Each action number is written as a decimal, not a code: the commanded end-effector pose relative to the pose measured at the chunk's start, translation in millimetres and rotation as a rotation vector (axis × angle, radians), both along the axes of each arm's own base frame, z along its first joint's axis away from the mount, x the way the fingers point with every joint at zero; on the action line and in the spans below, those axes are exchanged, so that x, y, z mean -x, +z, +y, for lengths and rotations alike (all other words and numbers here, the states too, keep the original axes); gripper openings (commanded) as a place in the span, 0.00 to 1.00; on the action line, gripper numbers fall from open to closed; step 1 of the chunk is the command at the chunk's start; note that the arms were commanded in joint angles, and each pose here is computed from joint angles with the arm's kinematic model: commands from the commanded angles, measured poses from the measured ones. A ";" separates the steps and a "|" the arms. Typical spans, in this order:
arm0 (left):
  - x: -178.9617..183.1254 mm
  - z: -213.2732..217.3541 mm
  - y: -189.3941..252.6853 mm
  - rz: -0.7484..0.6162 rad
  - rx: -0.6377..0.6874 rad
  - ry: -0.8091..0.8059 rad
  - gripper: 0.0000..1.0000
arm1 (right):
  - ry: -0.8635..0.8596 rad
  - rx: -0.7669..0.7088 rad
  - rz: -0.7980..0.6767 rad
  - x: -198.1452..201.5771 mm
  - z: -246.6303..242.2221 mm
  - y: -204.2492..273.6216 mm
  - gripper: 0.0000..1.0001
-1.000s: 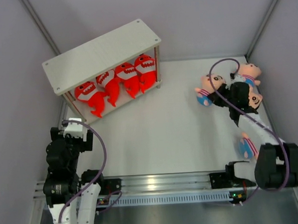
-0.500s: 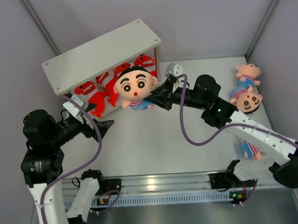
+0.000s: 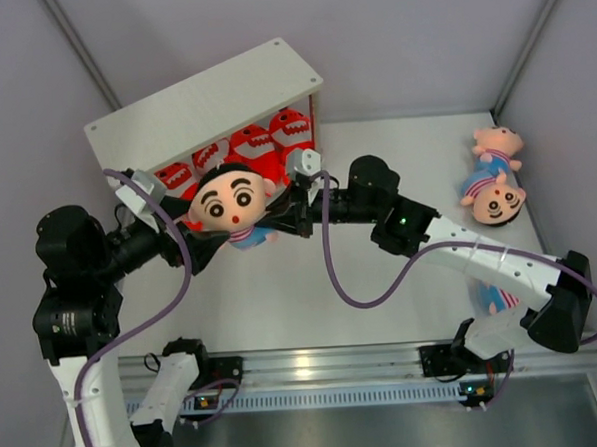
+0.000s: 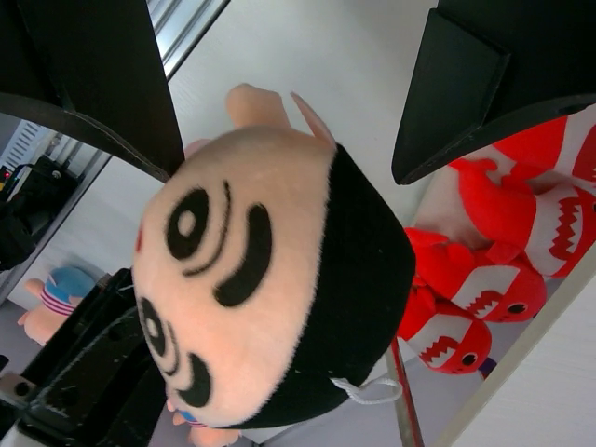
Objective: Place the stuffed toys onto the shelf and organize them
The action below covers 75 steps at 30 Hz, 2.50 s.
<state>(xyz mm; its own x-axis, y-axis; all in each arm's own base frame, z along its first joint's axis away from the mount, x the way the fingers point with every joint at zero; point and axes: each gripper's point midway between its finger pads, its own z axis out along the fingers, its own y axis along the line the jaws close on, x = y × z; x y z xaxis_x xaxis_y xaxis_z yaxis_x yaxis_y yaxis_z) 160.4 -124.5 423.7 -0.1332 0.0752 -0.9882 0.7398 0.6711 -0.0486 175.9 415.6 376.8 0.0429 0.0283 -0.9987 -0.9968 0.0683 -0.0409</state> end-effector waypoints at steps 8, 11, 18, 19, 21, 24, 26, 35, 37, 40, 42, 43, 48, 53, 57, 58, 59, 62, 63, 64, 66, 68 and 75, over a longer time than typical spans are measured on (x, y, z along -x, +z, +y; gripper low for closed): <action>-6.8 -2.9 16.4 -0.011 0.017 -0.018 0.98 | 0.109 -0.136 -0.111 26.7 10.9 49.5 0.00; -5.2 -4.7 17.1 -0.015 0.016 -0.035 0.78 | 0.123 -0.142 -0.109 27.4 14.1 52.0 0.00; -23.4 11.2 24.0 -0.048 0.007 0.096 0.00 | 0.095 -0.162 -0.098 20.4 19.1 60.2 0.00; -29.6 16.3 27.5 -0.061 0.006 0.137 0.00 | 0.085 -0.171 -0.058 19.6 19.0 62.5 0.04; -43.7 31.3 43.7 -0.121 -0.007 0.240 0.00 | -0.006 -0.188 -0.020 3.6 18.4 67.8 0.40; -66.3 58.0 73.7 -0.198 -0.054 0.395 0.00 | -0.131 -0.182 0.032 -18.6 17.3 71.5 0.73; -92.0 76.3 79.0 -0.194 -0.092 0.492 0.00 | -0.165 -0.164 0.059 -23.7 14.8 68.1 0.77; -167.4 118.9 113.0 -0.244 -0.211 0.687 0.00 | -0.205 -0.160 0.100 -21.7 -5.3 48.1 0.79; -178.1 126.7 122.9 -0.252 -0.198 0.728 0.00 | -0.212 -0.157 0.103 -19.7 -10.3 44.0 0.79; -188.2 139.8 127.8 -0.310 -0.221 0.769 0.00 | -0.217 -0.159 0.095 -16.9 -17.4 38.6 0.79; -187.8 152.3 144.0 -0.412 -0.226 0.831 0.00 | -0.217 -0.147 0.095 -15.5 -19.6 31.7 0.79; -194.9 163.0 132.1 -0.400 -0.266 0.874 0.00 | -0.219 -0.142 0.092 -15.1 -21.1 30.4 0.80; -195.1 177.7 109.2 -0.314 -0.293 0.844 0.00 | -0.210 -0.126 0.096 -11.7 -25.4 21.8 0.80; -188.7 177.7 92.5 -0.163 -0.100 0.759 0.00 | -0.213 -0.120 0.104 -13.4 -25.7 15.6 0.80; -197.2 190.4 76.9 -0.021 0.076 0.727 0.00 | -0.200 -0.113 0.130 -12.7 -22.8 10.8 0.80; -197.9 190.3 73.5 0.016 0.129 0.729 0.00 | -0.195 -0.113 0.140 -11.8 -22.1 9.8 0.80; -198.9 188.8 70.5 0.036 0.150 0.720 0.00 | -0.191 -0.112 0.145 -11.4 -21.5 8.8 0.80; -200.5 182.1 61.0 0.096 0.209 0.687 0.00 | -0.190 -0.106 0.157 -11.1 -20.0 5.1 0.80; -200.1 183.6 59.1 0.107 0.219 0.693 0.00 | -0.191 -0.105 0.160 -12.1 -19.6 4.2 0.80; -201.2 185.6 55.6 0.125 0.237 0.702 0.00 | -0.190 -0.106 0.163 -11.9 -18.6 4.0 0.80; -200.2 196.1 52.5 0.138 0.255 0.732 0.00 | -0.188 -0.106 0.169 -12.1 -18.0 3.9 0.80; -199.2 204.5 47.6 0.180 0.309 0.743 0.00 | -0.184 -0.104 0.176 -12.5 -16.1 1.8 0.80; -201.0 224.0 2.7 0.431 0.553 0.711 0.00 | -0.177 -0.095 0.198 -14.2 -10.1 -5.4 0.80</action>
